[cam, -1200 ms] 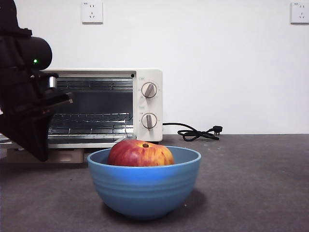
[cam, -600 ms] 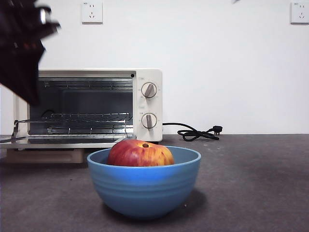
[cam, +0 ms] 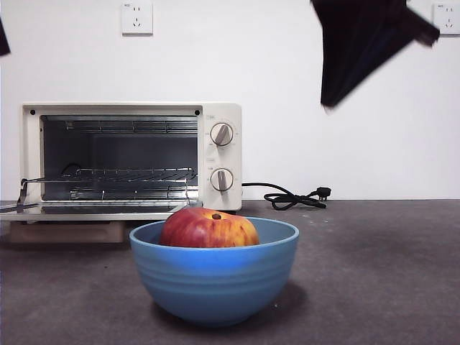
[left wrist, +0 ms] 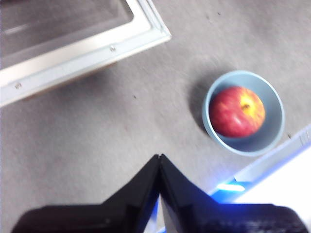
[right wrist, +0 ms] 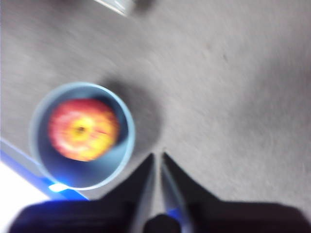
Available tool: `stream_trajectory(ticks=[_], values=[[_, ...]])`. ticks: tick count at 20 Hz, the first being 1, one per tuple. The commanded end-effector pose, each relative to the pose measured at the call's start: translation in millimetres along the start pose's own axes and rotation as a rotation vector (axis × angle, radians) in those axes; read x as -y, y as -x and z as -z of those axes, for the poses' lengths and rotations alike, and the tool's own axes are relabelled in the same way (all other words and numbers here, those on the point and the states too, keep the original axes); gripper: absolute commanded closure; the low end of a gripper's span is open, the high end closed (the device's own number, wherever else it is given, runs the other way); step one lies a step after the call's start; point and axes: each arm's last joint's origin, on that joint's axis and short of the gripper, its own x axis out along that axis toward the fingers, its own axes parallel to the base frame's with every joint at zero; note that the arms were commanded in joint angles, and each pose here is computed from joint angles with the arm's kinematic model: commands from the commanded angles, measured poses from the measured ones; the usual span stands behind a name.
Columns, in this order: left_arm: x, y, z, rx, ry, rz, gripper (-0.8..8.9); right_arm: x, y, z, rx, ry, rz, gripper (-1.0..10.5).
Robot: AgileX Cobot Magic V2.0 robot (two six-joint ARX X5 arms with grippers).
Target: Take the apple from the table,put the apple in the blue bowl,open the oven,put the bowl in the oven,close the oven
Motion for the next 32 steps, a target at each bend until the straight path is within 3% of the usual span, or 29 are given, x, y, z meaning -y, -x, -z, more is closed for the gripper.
stream_trajectory(ticks=[1, 8, 28, 29, 32], values=[[3.3, 6.0, 5.1, 0.005, 0.011, 0.005, 8.18, 0.2, -23.8, -1.9, -0.092, -0.003, -0.02, 7.5], [6.0, 14.0, 14.2, -0.01, 0.017, 0.009, 8.18, -10.3, -78.6, -11.4, -0.193, 0.005, -0.051, 7.5], [6.0, 14.0, 16.2, -0.03, 0.021, 0.008, 8.18, -22.1, -139.3, -9.5, -0.299, -0.017, -0.036, 7.5], [6.0, 14.0, 16.2, -0.031, 0.021, 0.008, 8.18, -23.3, -140.9, -9.4, -0.299, -0.012, -0.037, 7.7], [6.0, 14.0, 16.2, -0.03, 0.021, 0.008, 8.18, -24.2, -141.0, -9.7, -0.295, -0.015, -0.041, 9.6]])
